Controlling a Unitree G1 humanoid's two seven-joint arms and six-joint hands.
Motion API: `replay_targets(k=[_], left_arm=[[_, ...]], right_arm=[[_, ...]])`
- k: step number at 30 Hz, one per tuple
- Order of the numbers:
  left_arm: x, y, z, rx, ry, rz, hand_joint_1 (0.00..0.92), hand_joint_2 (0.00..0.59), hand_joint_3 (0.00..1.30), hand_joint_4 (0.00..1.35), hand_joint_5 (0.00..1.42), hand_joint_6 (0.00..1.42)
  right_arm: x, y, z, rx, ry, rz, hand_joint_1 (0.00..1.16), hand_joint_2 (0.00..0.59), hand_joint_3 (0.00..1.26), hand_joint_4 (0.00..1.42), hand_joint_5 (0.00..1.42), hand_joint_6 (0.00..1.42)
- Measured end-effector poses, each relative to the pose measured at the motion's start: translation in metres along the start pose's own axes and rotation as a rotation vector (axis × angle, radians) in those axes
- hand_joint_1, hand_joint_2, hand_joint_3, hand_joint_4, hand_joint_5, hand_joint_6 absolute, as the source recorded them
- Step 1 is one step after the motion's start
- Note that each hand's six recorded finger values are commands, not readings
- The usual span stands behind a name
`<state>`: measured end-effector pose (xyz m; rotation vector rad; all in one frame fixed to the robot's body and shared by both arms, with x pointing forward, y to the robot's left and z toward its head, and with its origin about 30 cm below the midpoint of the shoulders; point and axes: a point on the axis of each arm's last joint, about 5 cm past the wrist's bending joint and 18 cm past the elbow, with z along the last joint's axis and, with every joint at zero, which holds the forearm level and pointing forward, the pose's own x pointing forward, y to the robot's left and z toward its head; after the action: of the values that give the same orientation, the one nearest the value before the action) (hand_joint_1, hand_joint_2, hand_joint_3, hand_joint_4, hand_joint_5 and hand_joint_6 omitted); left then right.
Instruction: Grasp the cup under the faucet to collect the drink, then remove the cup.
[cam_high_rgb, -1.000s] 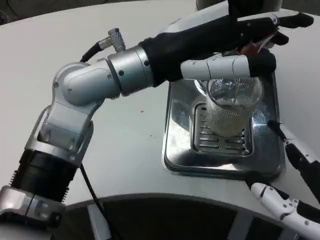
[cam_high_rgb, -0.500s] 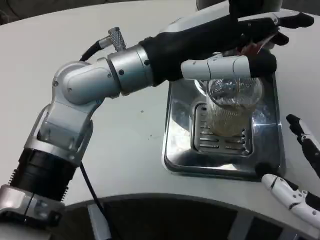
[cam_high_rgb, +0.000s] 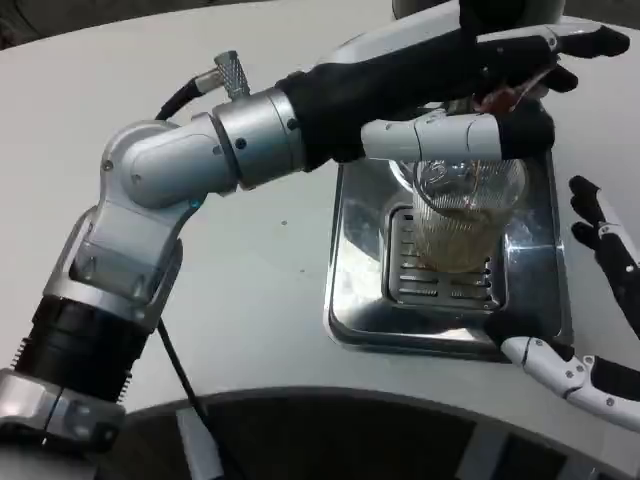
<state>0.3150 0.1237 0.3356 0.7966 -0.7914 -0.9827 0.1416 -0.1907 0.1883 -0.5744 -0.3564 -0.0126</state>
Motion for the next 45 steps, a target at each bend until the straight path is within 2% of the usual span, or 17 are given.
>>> replay_targets(k=[4, 8, 13, 19, 21, 26, 33, 39, 45], left_arm=[[0.0, 0.0, 0.0006, 0.003, -0.002, 0.001, 0.0, 0.0, 0.12, 0.04, 0.13, 0.12], [0.0, 0.0, 0.0014, 0.007, -0.004, 0.0, 0.0, 0.0, 0.12, 0.05, 0.14, 0.12], [-0.001, 0.001, 0.0026, 0.014, -0.005, 0.0, 0.0, 0.0, 0.12, 0.05, 0.14, 0.12], [-0.002, 0.003, 0.0049, 0.026, -0.01, 0.001, 0.0, 0.0, 0.12, 0.05, 0.15, 0.12], [-0.002, 0.003, 0.0057, 0.03, -0.011, 0.0, 0.0, 0.0, 0.13, 0.05, 0.15, 0.12], [-0.003, 0.004, 0.0071, 0.037, -0.006, -0.004, 0.0, 0.0, 0.13, 0.05, 0.15, 0.12], [-0.004, 0.006, 0.008, 0.043, -0.005, -0.006, 0.0, 0.0, 0.13, 0.05, 0.15, 0.12], [-0.004, 0.006, 0.0081, 0.042, -0.004, -0.006, 0.0, 0.0, 0.13, 0.06, 0.15, 0.12], [-0.005, 0.006, 0.0084, 0.044, -0.002, -0.008, 0.0, 0.0, 0.13, 0.06, 0.15, 0.12]], right_arm=[[0.007, 0.0003, -0.0043, 0.009, -0.032, -0.003, 0.72, 0.213, 0.0, 0.0, 0.05, 0.0], [0.012, 0.0021, -0.0072, 0.008, -0.051, -0.016, 0.73, 0.203, 0.0, 0.0, 0.06, 0.0], [0.02, 0.0086, -0.0113, 0.034, -0.052, -0.023, 0.75, 0.207, 0.0, 0.0, 0.07, 0.0], [0.035, 0.0165, -0.0138, 0.063, -0.075, -0.025, 0.75, 0.206, 0.0, 0.0, 0.07, 0.0], [0.039, 0.0185, -0.0147, 0.071, -0.084, -0.03, 0.77, 0.203, 0.0, 0.0, 0.08, 0.0], [0.047, 0.0211, -0.0179, 0.087, -0.081, -0.046, 0.84, 0.204, 0.0, 0.0, 0.1, 0.0], [0.056, 0.0218, -0.0167, 0.097, -0.105, -0.053, 0.91, 0.2, 0.0, 0.01, 0.12, 0.0], [0.061, 0.0238, -0.0151, 0.104, -0.115, -0.066, 0.92, 0.201, 0.0, 0.02, 0.13, 0.0], [0.067, 0.0267, -0.0151, 0.112, -0.108, -0.067, 0.92, 0.201, 0.0, 0.02, 0.13, 0.0]])
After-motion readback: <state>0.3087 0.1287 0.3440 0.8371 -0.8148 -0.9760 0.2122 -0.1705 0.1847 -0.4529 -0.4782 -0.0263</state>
